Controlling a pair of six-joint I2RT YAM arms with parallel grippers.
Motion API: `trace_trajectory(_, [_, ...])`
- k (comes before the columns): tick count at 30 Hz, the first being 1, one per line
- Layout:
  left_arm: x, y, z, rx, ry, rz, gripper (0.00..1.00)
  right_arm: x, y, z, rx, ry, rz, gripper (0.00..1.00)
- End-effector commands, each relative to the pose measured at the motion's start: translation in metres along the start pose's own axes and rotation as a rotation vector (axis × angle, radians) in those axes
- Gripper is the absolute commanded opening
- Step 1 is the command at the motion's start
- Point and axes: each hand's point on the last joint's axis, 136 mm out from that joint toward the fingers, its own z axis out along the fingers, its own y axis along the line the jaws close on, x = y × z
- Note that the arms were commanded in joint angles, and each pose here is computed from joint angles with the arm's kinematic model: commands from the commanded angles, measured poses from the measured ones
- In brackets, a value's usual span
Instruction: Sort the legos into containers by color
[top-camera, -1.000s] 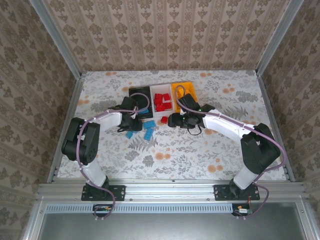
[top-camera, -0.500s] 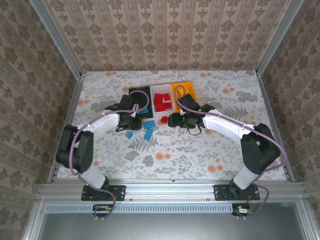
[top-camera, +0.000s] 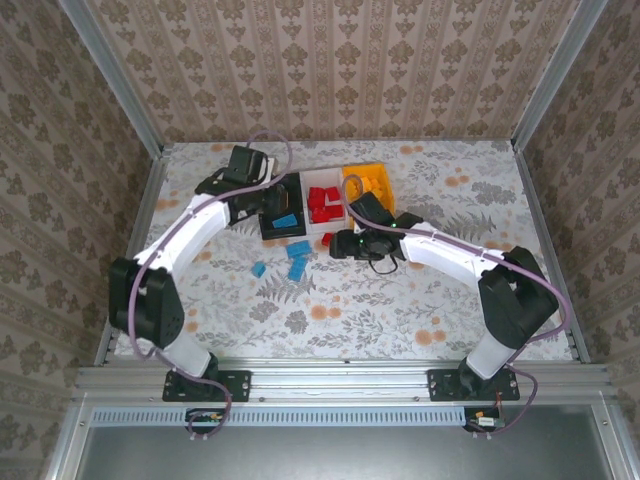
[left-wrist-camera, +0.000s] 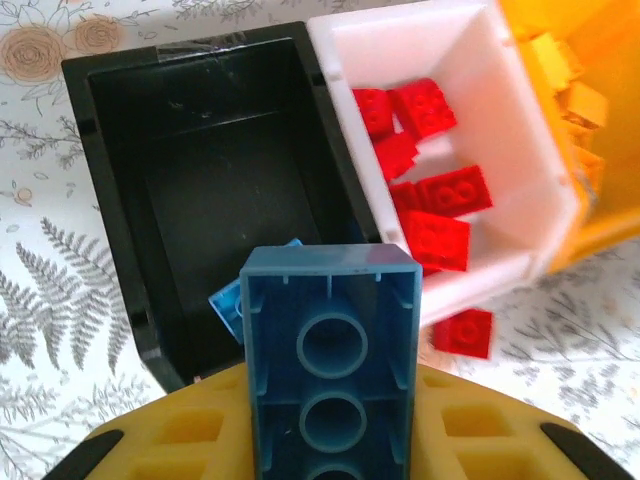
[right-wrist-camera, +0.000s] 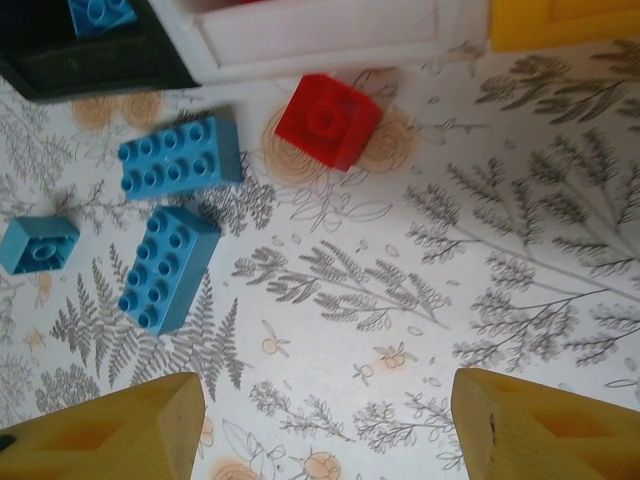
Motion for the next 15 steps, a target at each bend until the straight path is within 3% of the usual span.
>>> trace_trajectory(1, [-0.003,0.019,0.026,-0.065,0.051,0.026,0.29,0.018,0.001,0.005,0.013,0.034,-0.003,0.68])
trace_trajectory(5, [-0.003,0.035,0.055,-0.09,0.098,0.0,0.34,0.034,0.017,0.013,0.009,0.068,-0.046,0.69])
trace_trajectory(8, [-0.001,0.043,0.066,-0.09,0.122,-0.017,0.43,0.042,0.033,0.022,0.029,0.094,-0.098,0.71])
trace_trajectory(15, [-0.009,0.043,0.048,-0.056,0.088,-0.053,0.6,0.051,0.066,0.049,0.101,0.165,-0.186,0.82])
